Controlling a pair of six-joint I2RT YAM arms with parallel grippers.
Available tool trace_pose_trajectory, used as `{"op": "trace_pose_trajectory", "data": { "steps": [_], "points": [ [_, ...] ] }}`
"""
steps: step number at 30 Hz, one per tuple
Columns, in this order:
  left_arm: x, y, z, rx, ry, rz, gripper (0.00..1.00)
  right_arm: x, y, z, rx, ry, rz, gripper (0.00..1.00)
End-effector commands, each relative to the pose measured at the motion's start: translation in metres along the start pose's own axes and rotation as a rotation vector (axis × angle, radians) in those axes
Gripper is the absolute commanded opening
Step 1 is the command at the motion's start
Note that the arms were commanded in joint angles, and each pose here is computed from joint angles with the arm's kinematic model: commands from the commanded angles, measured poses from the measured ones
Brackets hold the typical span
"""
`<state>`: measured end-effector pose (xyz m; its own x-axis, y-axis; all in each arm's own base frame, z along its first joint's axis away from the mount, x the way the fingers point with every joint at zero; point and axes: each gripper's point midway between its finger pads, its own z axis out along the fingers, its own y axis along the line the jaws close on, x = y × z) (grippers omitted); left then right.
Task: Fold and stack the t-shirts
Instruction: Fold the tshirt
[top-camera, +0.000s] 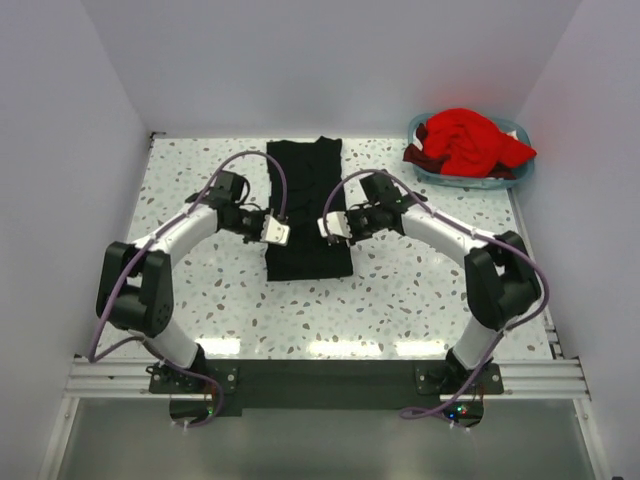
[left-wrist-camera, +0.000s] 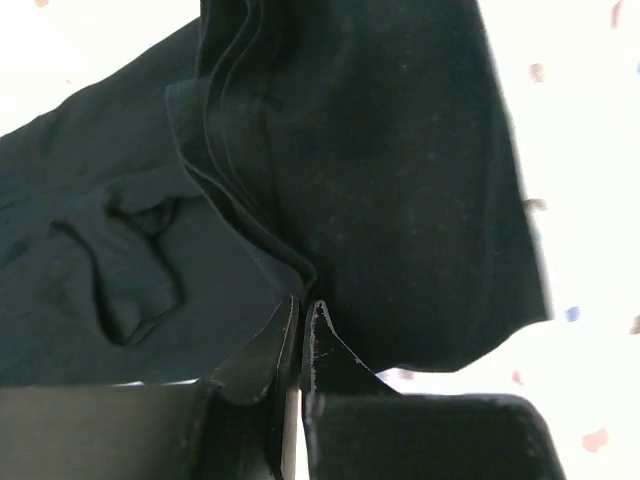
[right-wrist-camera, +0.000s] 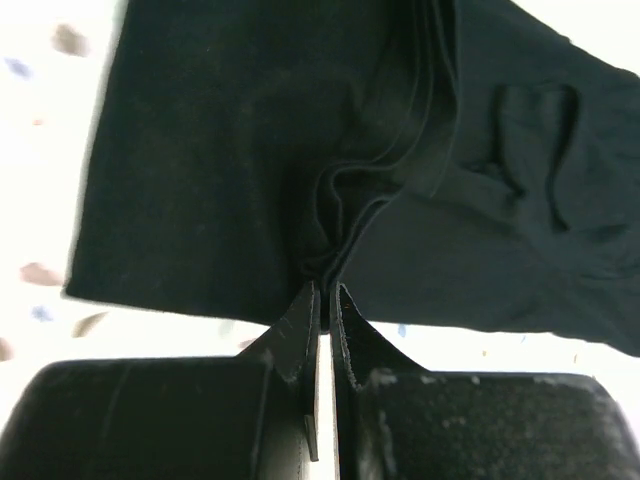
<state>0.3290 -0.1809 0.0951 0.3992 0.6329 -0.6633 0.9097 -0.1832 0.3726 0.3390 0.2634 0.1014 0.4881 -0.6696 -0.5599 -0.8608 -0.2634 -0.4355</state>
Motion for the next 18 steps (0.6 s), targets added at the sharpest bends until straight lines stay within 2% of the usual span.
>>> {"op": "trace_pose_trajectory", "data": {
  "steps": [1,12,18],
  "points": [
    [0.003,0.037,-0.007,-0.061,-0.025,0.066,0.00,-0.002,-0.036,0.004,0.029,-0.070,-0.048,0.00],
    [0.046,0.110,0.004,-0.124,0.003,0.048,0.00,0.039,-0.101,0.021,0.075,-0.053,-0.059,0.00],
    [0.064,0.124,0.013,-0.129,0.025,0.051,0.00,0.065,-0.123,0.032,0.096,-0.028,-0.050,0.00]
  ]
}}
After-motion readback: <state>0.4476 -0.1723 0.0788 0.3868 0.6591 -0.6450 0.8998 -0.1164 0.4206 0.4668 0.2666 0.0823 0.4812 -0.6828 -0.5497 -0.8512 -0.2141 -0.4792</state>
